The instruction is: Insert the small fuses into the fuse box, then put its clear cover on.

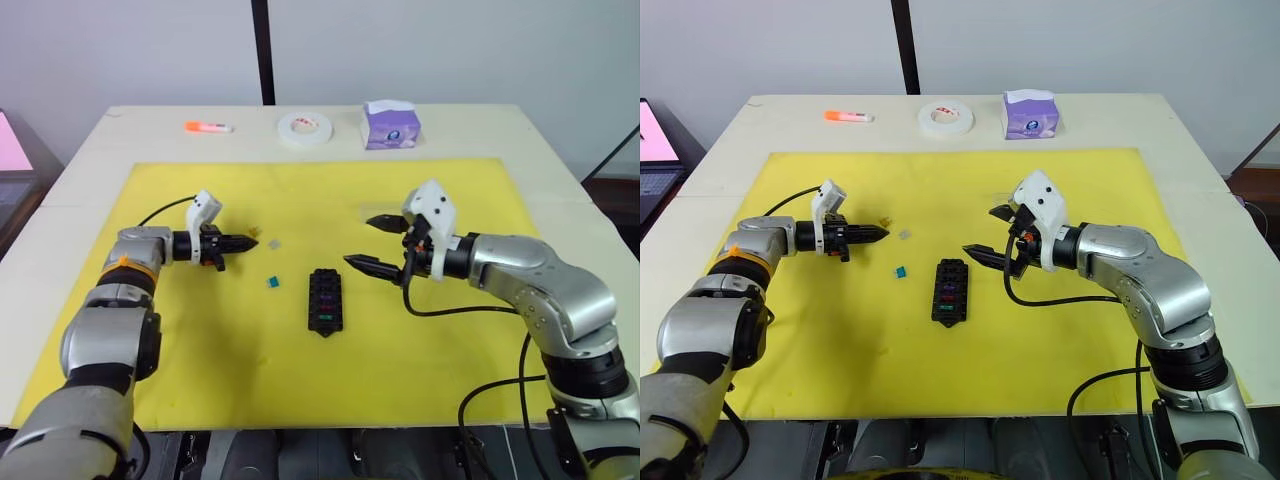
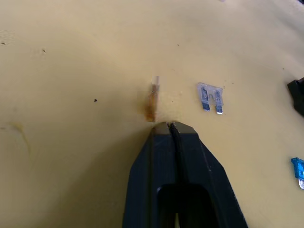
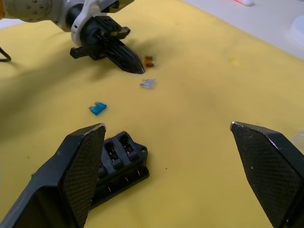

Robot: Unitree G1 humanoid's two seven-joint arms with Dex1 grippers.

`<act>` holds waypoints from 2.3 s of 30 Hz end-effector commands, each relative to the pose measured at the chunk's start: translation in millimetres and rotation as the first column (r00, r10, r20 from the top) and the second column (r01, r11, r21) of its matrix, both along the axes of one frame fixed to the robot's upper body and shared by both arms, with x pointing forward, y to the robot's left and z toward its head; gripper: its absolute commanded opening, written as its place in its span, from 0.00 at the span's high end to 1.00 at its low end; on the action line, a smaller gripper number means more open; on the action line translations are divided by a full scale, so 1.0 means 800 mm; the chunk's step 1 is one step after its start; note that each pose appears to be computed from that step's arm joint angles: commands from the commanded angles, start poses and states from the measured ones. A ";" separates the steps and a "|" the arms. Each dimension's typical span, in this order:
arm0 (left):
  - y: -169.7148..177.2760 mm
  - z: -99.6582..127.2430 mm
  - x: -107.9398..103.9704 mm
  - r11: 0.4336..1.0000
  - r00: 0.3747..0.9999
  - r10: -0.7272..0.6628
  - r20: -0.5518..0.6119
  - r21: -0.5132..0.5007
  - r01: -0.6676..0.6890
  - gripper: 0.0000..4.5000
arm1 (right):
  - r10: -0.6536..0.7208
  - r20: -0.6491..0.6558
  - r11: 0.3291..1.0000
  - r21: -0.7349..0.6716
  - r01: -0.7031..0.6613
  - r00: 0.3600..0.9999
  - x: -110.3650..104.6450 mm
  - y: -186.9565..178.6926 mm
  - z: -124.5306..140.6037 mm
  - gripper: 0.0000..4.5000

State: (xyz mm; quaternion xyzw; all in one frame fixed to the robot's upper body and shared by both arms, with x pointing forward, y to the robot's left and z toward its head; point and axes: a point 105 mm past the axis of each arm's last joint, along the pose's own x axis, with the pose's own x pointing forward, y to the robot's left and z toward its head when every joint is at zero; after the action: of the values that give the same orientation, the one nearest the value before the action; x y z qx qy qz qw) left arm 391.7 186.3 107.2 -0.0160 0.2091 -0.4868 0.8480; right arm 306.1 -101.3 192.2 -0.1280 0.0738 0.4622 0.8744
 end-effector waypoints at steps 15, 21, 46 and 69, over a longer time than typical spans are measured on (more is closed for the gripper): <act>0.018 0.025 0.003 0.999 0.991 0.033 0.128 -0.030 -0.029 0.53 | -0.010 0.052 1.000 0.010 0.010 0.999 0.003 -0.006 0.010 0.00; 0.000 0.033 0.012 1.000 0.981 0.020 0.192 -0.017 -0.017 0.53 | 0.002 0.052 1.000 0.019 -0.003 0.999 0.004 -0.002 0.010 0.00; -0.032 -0.022 0.025 0.956 0.967 0.232 -0.107 -0.161 -0.247 0.75 | -0.033 0.072 0.999 0.012 0.033 0.997 0.001 -0.005 0.006 0.00; 0.012 0.095 -0.088 0.947 0.945 -0.319 -0.078 -0.070 0.314 0.99 | 0.243 -0.116 0.970 0.008 -0.244 0.963 -0.061 -0.016 0.034 0.00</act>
State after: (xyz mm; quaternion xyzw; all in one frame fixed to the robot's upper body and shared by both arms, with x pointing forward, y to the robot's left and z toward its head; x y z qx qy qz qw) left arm 338.9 208.3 179.5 -0.0360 0.2174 -0.5811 0.7834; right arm 273.9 -120.0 210.4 -0.1038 0.1096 0.5359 0.8307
